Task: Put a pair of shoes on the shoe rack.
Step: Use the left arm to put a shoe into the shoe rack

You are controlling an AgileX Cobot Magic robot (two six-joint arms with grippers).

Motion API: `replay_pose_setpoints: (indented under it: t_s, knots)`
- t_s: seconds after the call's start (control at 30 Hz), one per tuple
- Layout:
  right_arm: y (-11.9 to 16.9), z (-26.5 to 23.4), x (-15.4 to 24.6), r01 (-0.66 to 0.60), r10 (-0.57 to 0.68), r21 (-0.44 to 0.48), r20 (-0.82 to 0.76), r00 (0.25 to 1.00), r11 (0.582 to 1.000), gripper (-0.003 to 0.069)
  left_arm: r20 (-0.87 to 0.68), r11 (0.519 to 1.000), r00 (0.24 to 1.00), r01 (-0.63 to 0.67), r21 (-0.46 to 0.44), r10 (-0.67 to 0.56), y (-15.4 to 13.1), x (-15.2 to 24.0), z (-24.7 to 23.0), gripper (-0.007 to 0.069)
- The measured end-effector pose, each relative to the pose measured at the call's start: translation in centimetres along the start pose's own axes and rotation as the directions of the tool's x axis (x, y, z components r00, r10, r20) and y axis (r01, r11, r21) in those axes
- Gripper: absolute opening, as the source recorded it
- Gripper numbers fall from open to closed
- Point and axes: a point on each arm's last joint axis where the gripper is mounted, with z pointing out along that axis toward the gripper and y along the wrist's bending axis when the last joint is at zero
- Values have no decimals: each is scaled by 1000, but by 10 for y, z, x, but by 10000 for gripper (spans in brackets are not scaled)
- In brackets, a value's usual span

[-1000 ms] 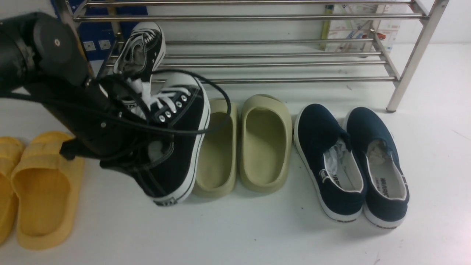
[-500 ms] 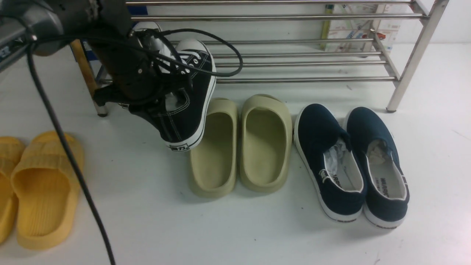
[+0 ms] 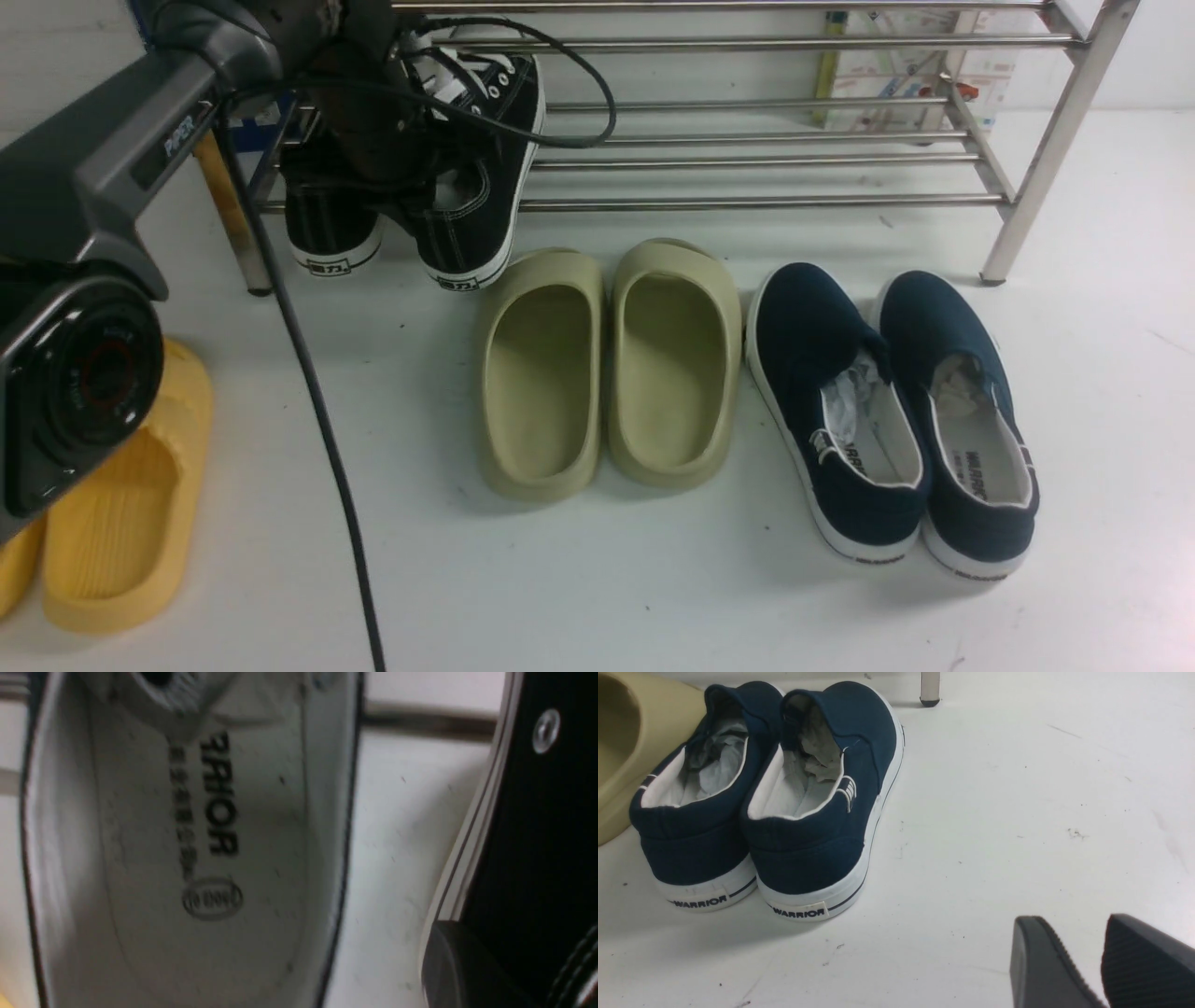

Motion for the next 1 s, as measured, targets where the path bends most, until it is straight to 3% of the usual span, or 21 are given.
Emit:
replay_pose_setpoints:
  t_s: [0.2, 0.33, 0.47, 0.5, 0.53, 0.7, 0.9, 1.0]
  knots:
    - [0, 0, 0, 0, 0, 0, 0, 1000, 1000, 239, 58, 998, 997, 56, 5, -56, 0, -5, 9, 22]
    - [0, 0, 0, 0, 0, 0, 0, 1000, 1000, 239, 98, 998, 993, 59, 23, -61, -2, -9, 8, 82]
    - [0, 0, 0, 0, 0, 0, 0, 1000, 1000, 239, 127, 998, 990, 59, 33, -63, -3, -13, 0, 233]
    - [0, 0, 0, 0, 0, 0, 0, 1000, 1000, 239, 124, 998, 990, 60, 32, -63, -3, -13, 0, 241]
    - [0, 0, 0, 0, 0, 0, 0, 1000, 1000, 239, 113, 998, 992, 60, 27, -63, -2, -12, 0, 304]
    - [0, 0, 0, 0, 0, 0, 0, 1000, 1000, 239, 87, 998, 994, 63, 27, -65, -2, -9, -9, 399]
    - [0, 0, 0, 0, 0, 0, 0, 1000, 1000, 239, 64, 998, 998, 2, 63, -6, -4, -4, -61, 398]
    - [0, 0, 0, 0, 0, 0, 0, 1000, 1000, 239, 95, 996, 995, -29, 87, 21, -2, 1, -113, 324]
